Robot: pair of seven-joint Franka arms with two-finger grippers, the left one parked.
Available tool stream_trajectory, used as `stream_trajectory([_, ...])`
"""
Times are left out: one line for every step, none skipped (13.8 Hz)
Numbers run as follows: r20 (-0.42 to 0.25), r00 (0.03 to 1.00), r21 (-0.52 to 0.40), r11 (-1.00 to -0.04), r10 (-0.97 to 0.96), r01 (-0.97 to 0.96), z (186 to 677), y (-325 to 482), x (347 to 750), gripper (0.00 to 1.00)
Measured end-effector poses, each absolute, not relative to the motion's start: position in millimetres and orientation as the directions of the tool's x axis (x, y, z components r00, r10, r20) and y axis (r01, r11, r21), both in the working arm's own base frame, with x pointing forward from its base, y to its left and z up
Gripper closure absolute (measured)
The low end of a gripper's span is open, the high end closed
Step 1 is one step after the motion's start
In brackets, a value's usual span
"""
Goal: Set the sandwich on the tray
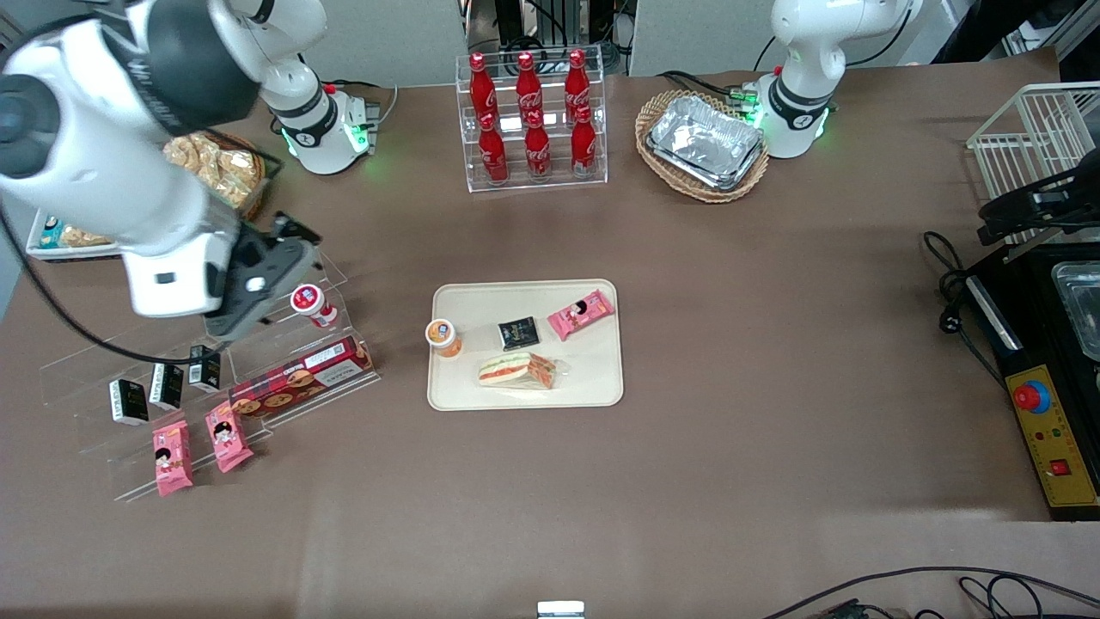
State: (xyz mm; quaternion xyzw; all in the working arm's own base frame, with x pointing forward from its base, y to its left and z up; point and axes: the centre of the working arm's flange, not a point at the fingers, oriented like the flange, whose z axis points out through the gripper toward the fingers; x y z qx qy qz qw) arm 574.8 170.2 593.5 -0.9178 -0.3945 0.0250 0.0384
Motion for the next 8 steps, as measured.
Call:
stream_trajectory([-0.013, 0.707, -0.090, -0.705, 0.707, 0.703, 596, 155, 577, 0.00])
stream_trajectory([-0.016, 0.741, -0.091, -0.739, 0.672, 0.668, 598, 137, 579, 0.00])
stream_trajectory([-0.024, 0.782, -0.095, -0.780, 0.623, 0.618, 599, 119, 579, 0.00])
stream_trajectory([-0.034, 0.827, -0.097, -0.825, 0.562, 0.557, 602, 105, 579, 0.00])
stream_trajectory([-0.041, 0.872, -0.096, -0.871, 0.488, 0.482, 605, 97, 576, 0.00])
stream_trajectory([-0.045, 0.910, -0.093, -0.909, 0.412, 0.406, 608, 95, 574, 0.00])
stream_trajectory([-0.050, 0.944, -0.089, -0.943, 0.327, 0.322, 611, 96, 571, 0.00])
stream_trajectory([-0.055, 0.968, -0.085, -0.967, 0.246, 0.241, 613, 98, 569, 0.00])
